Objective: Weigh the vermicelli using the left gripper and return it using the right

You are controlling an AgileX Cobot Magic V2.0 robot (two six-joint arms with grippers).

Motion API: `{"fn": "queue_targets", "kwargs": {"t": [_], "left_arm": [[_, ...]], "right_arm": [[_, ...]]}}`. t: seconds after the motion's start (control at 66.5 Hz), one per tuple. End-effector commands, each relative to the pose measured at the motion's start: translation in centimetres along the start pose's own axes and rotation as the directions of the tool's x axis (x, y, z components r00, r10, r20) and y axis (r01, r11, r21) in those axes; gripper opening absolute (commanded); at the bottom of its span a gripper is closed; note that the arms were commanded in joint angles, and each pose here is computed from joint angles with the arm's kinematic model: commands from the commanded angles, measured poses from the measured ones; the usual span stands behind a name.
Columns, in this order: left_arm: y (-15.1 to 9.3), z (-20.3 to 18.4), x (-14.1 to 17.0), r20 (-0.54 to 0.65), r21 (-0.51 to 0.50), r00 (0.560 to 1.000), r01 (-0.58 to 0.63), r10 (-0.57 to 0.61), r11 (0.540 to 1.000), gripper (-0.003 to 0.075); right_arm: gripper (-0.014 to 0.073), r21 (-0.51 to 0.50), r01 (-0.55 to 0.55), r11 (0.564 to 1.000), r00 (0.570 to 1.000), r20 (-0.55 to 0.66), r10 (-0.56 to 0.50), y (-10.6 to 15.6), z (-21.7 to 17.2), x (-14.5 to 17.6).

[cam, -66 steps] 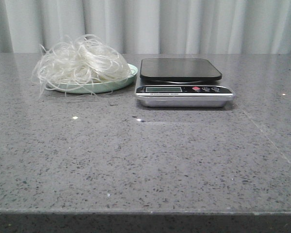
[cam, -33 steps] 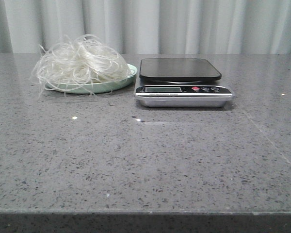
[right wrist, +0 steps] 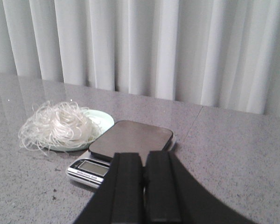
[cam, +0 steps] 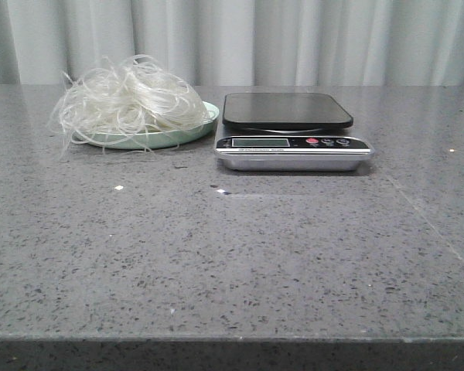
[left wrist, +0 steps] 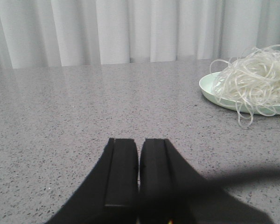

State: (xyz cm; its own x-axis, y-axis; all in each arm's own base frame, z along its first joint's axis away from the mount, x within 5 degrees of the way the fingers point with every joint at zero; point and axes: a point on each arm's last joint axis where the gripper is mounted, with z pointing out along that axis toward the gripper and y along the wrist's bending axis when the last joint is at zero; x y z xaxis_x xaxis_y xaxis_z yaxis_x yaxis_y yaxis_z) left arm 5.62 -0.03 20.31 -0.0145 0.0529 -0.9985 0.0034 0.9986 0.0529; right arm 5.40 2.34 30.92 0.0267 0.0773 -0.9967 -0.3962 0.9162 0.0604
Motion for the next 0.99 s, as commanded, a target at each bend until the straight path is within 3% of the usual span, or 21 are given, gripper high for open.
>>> {"fn": "queue_targets", "kwargs": {"t": [0.0, 0.181, 0.346, 0.677, 0.978], "left_arm": [[0.1, -0.2, -0.6, 0.091, -0.009, 0.996, 0.011, -0.01, 1.0, 0.0127], [0.1, -0.2, -0.6, 0.091, -0.009, 0.996, 0.011, -0.01, 1.0, 0.0127], [0.1, -0.2, -0.6, 0.091, -0.009, 0.996, 0.011, -0.01, 1.0, 0.0127], [0.1, -0.2, -0.6, 0.091, -0.009, 0.996, 0.011, -0.01, 1.0, 0.0127], [0.1, -0.2, -0.6, 0.091, -0.009, 0.996, 0.011, -0.01, 1.0, 0.0127]], "right_arm": [[0.0178, 0.019, 0.02, 1.0, 0.992, 0.122, -0.022, 0.0, -0.1, -1.8], [0.0178, 0.202, 0.028, 0.979, 0.99, 0.131, -0.055, -1.1, -0.7, -0.8], [0.0178, 0.347, -0.028, 0.937, 0.988, 0.155, -0.027, -2.0, -1.6, 3.7], [0.0178, 0.384, -0.029, 0.923, 0.993, 0.116, -0.017, -2.7, -1.4, 9.2], [0.0178, 0.383, -0.029, 0.923, 0.992, 0.125, -0.02, -2.8, -1.4, 9.4]]}}
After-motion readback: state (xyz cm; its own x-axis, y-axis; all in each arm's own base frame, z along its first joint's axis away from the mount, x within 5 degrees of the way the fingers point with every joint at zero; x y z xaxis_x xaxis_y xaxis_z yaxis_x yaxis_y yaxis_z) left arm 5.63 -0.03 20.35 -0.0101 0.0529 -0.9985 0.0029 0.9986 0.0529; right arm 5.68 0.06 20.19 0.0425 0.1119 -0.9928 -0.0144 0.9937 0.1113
